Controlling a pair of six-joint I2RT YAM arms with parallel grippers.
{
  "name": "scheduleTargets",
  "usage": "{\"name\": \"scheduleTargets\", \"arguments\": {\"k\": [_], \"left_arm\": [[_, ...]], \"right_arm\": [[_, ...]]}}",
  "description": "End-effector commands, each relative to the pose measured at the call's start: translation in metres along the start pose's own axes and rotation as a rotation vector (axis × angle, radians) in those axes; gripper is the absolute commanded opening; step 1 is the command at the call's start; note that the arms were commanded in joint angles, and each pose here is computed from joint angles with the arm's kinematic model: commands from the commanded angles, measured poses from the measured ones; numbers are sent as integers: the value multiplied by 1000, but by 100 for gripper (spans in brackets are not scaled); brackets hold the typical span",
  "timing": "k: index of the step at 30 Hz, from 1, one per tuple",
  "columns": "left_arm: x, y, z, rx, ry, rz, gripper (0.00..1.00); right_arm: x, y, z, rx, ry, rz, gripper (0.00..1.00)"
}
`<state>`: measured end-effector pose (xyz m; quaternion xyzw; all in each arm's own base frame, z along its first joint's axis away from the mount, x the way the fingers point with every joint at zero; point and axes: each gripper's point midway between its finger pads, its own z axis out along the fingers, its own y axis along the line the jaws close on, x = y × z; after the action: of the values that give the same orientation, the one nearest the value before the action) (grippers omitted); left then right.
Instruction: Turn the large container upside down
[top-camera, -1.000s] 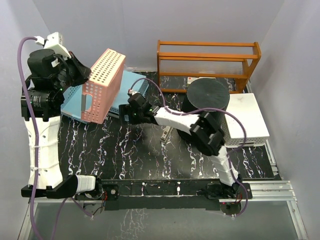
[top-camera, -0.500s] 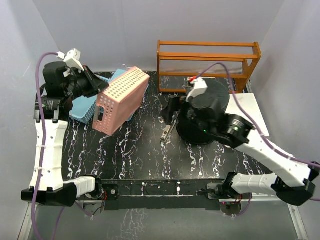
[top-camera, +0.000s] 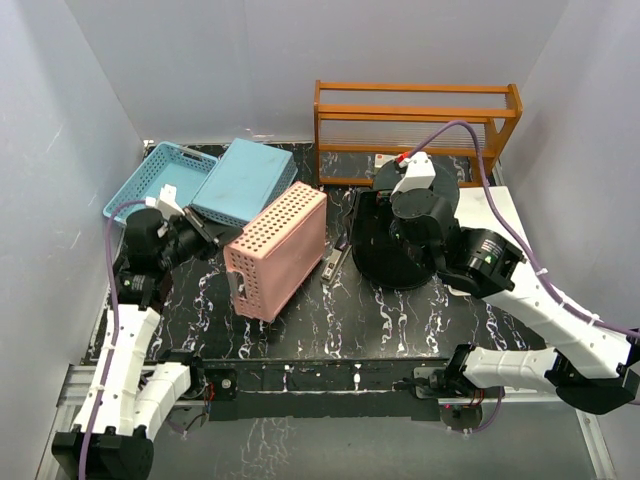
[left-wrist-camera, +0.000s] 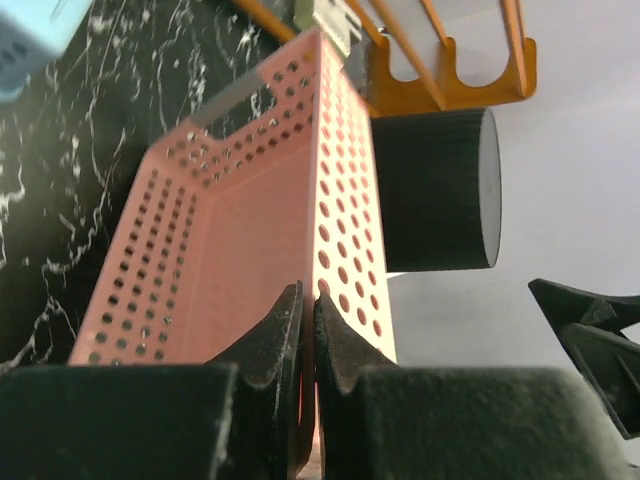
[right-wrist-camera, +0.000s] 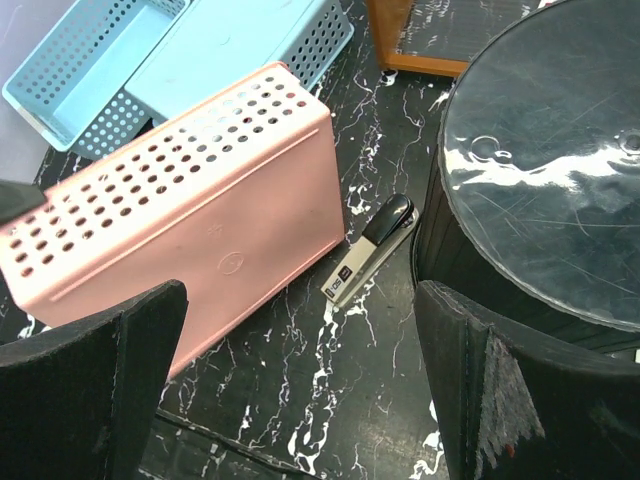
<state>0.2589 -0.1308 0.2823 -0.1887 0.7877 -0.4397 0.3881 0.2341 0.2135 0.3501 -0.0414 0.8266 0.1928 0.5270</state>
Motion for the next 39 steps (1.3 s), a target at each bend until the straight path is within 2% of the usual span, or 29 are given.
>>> {"name": "scheduleTargets", "arguments": {"k": [1, 8, 9, 10, 13, 16, 20, 27, 35, 39], "left_arm": [[-4, 6, -6, 16, -116, -69, 0], [20, 58, -7, -156, -89, -107, 0], [23, 68, -7, -192, -84, -107, 9], [26, 77, -7, -231, -77, -113, 23], [37, 99, -5, -302, -38, -112, 42], [48, 119, -4, -368, 4, -107, 58], [51, 134, -3, -416, 22, -69, 70], [38, 148, 9, -506, 112, 69, 80], [26, 119, 46, -356, 159, 124, 81], [33, 105, 68, -335, 206, 169, 82]], "right_arm": [[-7, 5, 0, -11, -22, 19, 98], [-10, 12, 1, -39, -31, 39, 98], [-10, 12, 2, -42, -30, 40, 98], [-10, 14, 2, -45, -29, 41, 98], [-9, 16, 4, -53, -26, 43, 97], [-9, 17, 4, -55, -24, 47, 97], [-6, 17, 5, -61, -18, 51, 97], [-2, 18, 5, -69, -7, 54, 97], [1, 18, 4, -70, 0, 64, 97], [2, 18, 3, -74, 3, 74, 97]]}}
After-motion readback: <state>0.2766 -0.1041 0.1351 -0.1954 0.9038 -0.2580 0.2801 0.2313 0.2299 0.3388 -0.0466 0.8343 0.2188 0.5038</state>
